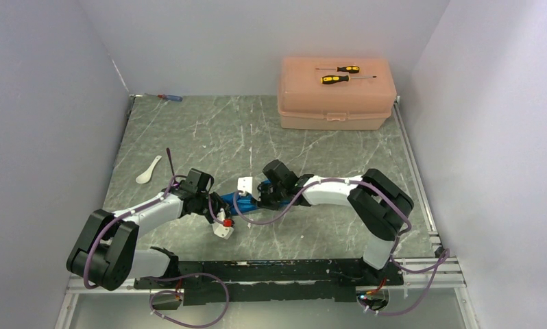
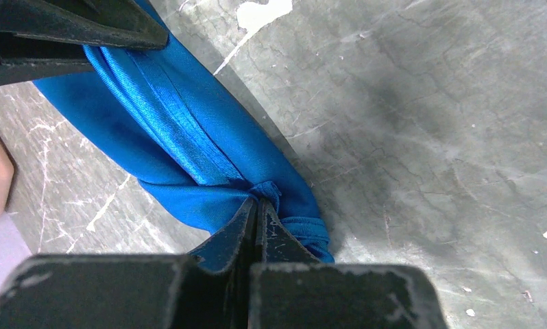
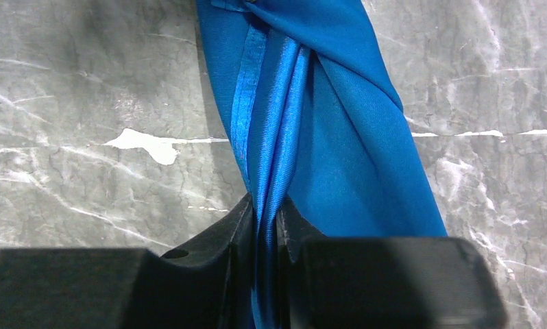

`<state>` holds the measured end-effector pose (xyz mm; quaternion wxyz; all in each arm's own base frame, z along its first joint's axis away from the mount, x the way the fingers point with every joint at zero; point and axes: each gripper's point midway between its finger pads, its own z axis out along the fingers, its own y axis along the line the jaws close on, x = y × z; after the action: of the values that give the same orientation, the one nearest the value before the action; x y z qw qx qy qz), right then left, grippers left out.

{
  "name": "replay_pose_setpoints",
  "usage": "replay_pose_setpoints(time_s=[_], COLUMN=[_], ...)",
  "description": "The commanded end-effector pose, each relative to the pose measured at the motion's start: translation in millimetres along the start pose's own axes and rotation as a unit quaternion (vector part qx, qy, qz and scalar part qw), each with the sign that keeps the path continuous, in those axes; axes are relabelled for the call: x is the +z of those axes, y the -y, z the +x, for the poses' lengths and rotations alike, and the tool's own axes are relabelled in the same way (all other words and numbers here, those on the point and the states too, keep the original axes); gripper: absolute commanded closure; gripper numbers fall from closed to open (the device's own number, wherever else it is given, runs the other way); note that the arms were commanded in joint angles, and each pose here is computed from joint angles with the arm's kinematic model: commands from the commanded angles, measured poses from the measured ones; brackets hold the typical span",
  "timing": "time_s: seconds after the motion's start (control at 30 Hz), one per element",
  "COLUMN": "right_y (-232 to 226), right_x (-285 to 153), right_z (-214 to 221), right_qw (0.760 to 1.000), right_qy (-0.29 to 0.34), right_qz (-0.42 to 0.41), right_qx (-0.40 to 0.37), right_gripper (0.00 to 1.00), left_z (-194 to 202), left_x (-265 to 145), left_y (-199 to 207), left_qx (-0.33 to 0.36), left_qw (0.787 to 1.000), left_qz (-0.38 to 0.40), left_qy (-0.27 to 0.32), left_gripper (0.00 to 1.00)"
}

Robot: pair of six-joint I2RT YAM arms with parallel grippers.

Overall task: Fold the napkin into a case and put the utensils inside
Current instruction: Grasp the top corner of the smaller rectangle folded napkin from the folded napkin.

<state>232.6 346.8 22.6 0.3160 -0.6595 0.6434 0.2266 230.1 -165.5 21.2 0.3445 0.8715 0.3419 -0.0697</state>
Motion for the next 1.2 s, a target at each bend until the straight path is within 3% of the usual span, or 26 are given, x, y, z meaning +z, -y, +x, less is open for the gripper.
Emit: replay_pose_setpoints(time_s=[0.0, 0.27, 0.67, 1.17], right_y=[10, -1, 15, 18], right_x=[-15, -11, -7, 18], right_z=[-28, -15, -18, 8], right_qw=[0.999, 0.987, 0.968, 0.939], right_qy=[0.030, -0.048, -0.063, -0.072], right_qz=[-0.010, -0.155, -0.241, -0.323], right_qx=[-0.026, 0.005, 0.025, 0.093], right_gripper=[0.85, 0.84, 0.81, 0.85], left_z=[0, -4, -7, -5], left_x=[3, 2, 1, -19], left_y=[40, 36, 32, -30], left_qx=[-0.043, -0.027, -0.018, -0.008], left_qw=[0.997, 0.998, 0.999, 0.994], left_qz=[0.058, 0.052, 0.044, -0.111], left_qy=[-0.003, 0.008, 0.014, -0.013], left_gripper=[0.97, 0.97, 0.97, 0.97])
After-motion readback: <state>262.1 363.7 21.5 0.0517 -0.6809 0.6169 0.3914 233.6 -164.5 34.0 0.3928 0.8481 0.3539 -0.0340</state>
